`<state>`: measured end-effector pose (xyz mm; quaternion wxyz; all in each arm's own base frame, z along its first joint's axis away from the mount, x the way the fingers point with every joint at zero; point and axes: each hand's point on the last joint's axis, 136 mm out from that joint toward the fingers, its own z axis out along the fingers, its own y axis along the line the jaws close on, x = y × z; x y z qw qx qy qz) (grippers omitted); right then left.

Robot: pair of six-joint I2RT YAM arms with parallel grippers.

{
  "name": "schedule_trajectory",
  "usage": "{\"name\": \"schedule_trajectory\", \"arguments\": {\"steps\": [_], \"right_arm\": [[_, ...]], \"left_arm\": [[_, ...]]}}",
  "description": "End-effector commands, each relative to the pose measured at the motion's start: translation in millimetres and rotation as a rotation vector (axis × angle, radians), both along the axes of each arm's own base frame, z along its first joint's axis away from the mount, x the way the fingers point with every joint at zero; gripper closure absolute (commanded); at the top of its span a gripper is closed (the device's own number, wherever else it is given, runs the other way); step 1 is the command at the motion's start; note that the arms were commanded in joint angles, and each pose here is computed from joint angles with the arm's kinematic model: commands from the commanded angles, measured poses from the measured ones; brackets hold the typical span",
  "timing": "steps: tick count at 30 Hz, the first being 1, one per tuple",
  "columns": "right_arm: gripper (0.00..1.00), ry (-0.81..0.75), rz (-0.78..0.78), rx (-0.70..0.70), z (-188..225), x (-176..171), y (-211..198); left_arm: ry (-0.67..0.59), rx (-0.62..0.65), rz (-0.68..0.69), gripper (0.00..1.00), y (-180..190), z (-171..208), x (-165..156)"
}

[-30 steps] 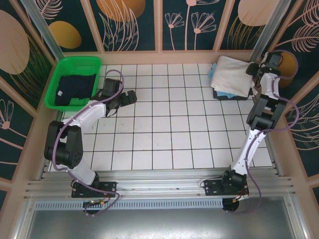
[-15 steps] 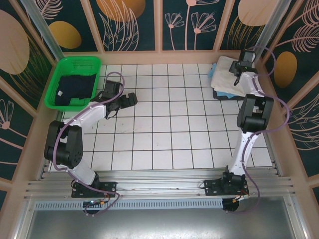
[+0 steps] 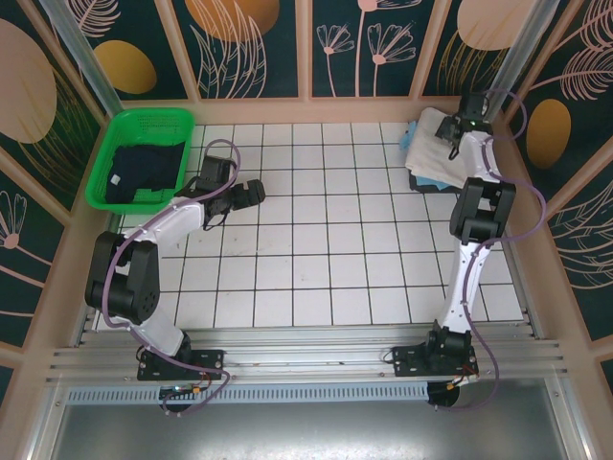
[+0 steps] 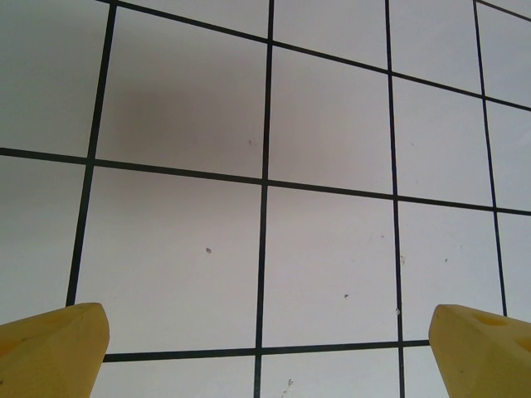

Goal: Fold and stack the t-shirts

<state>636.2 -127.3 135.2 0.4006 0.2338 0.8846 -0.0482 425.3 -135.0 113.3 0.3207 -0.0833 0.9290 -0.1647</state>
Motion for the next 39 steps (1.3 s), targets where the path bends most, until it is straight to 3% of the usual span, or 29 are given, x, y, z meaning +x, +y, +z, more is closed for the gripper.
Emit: {"name": "schedule_trajectory", "arguments": {"steps": [1, 6, 11, 21, 30, 32, 34, 39], "right_arm": [[0.17, -0.085, 0.001, -0.037, 54, 7, 24], [0.19, -0.153, 0.019, -0.063, 60, 26, 46], [0.25, -0.148, 0.058, -0.05, 37, 46, 62], [0.32, -0.087, 0.151, -0.087, 11, 48, 86], [0.69, -0.08, 0.193, -0.094, 17, 46, 95], [0.65, -0.073, 0.192, -0.099, 18, 44, 95], [0.49, -0.068, 0.195, -0.1, 18, 43, 95], [0.48, -0.034, 0.227, -0.097, 0, 44, 99]], "left_arm": [[-0.003, 0.003, -0.012, 0.02, 1, -3, 4], [0.007, 0.001, -0.015, 0.02, 0, -5, 2], [0.013, 0.033, -0.011, 0.02, 5, -7, -1], [0.03, 0.039, -0.014, 0.01, 5, -14, -1], [0.032, 0.039, -0.016, 0.01, 5, -14, -1], [0.034, 0.042, -0.016, 0.01, 5, -14, -1], [0.035, 0.046, -0.014, 0.02, 6, -15, -2], [0.036, 0.048, -0.015, 0.02, 7, -15, -2]]}}
